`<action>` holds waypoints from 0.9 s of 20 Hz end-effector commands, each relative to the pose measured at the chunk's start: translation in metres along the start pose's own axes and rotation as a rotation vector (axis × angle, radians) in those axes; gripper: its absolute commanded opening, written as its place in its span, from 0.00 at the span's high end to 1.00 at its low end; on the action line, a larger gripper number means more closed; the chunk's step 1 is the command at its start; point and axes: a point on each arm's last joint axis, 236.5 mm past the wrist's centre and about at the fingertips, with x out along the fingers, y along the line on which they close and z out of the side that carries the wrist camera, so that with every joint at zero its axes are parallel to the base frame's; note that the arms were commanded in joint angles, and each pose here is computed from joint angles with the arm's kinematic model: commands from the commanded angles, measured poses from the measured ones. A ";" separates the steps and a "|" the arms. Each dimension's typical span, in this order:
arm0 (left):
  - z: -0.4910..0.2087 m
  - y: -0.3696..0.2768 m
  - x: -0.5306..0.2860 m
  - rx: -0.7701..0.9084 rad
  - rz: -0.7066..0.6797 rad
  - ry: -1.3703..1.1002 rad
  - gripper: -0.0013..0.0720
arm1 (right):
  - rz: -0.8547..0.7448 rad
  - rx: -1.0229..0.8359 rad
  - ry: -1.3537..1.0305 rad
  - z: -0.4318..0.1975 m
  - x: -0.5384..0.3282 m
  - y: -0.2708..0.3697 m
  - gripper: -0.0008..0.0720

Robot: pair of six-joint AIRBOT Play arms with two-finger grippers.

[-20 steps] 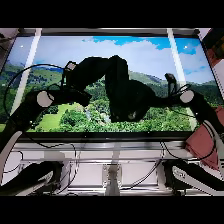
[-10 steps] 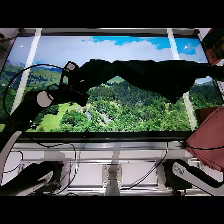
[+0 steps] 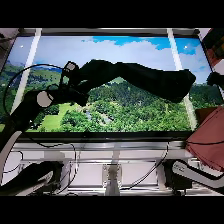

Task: Fold the clothes and pants, and hang the long-sleeved shirts on hangers.

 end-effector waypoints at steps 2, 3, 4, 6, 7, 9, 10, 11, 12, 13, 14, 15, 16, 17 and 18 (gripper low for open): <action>0.000 0.000 0.000 0.000 0.000 0.001 0.47 | 0.203 0.129 0.322 -0.066 0.054 0.051 0.23; 0.000 0.000 0.000 0.000 0.001 0.001 0.47 | 0.251 0.164 0.377 -0.077 0.065 0.064 0.23; 0.000 0.000 0.000 0.000 0.000 0.001 0.47 | 0.289 0.193 0.431 -0.088 0.074 0.075 0.23; 0.000 0.000 0.000 0.000 0.001 0.001 0.47 | 0.345 0.238 0.536 -0.110 0.089 0.091 0.23; 0.000 0.000 0.000 0.000 0.000 0.001 0.47 | 0.361 0.252 0.582 -0.120 0.094 0.096 0.24; 0.000 0.000 0.000 0.000 0.001 0.001 0.47 | 0.370 0.268 0.635 -0.133 0.105 0.100 0.24; 0.000 0.000 0.000 0.000 0.001 0.001 0.47 | 0.370 0.273 0.643 -0.135 0.109 0.101 0.24; 0.000 0.000 0.000 0.000 0.001 0.001 0.47 | 0.373 0.282 0.638 -0.136 0.113 0.102 0.23; 0.000 0.001 0.000 0.001 0.003 -0.001 0.47 | 0.381 0.295 0.627 -0.133 0.117 0.104 0.24; 0.001 0.004 0.000 -0.006 0.014 -0.005 0.48 | 0.381 0.308 0.593 -0.127 0.122 0.105 0.29; 0.003 0.012 0.000 -0.055 0.042 -0.017 0.48 | 0.389 0.327 0.553 -0.117 0.126 0.107 0.45; 0.004 0.025 -0.002 -0.114 0.078 -0.029 0.48 | 0.402 0.348 0.523 -0.110 0.129 0.110 0.53; 0.003 0.041 -0.005 -0.177 0.119 -0.036 0.48 | 0.414 0.366 0.502 -0.104 0.130 0.113 0.60; -0.002 0.062 -0.009 -0.250 0.167 -0.037 0.48 | 0.425 0.380 0.492 -0.101 0.130 0.115 0.76; -0.010 0.084 -0.015 -0.332 0.213 -0.037 0.48 | 0.434 0.387 0.493 -0.100 0.129 0.117 0.92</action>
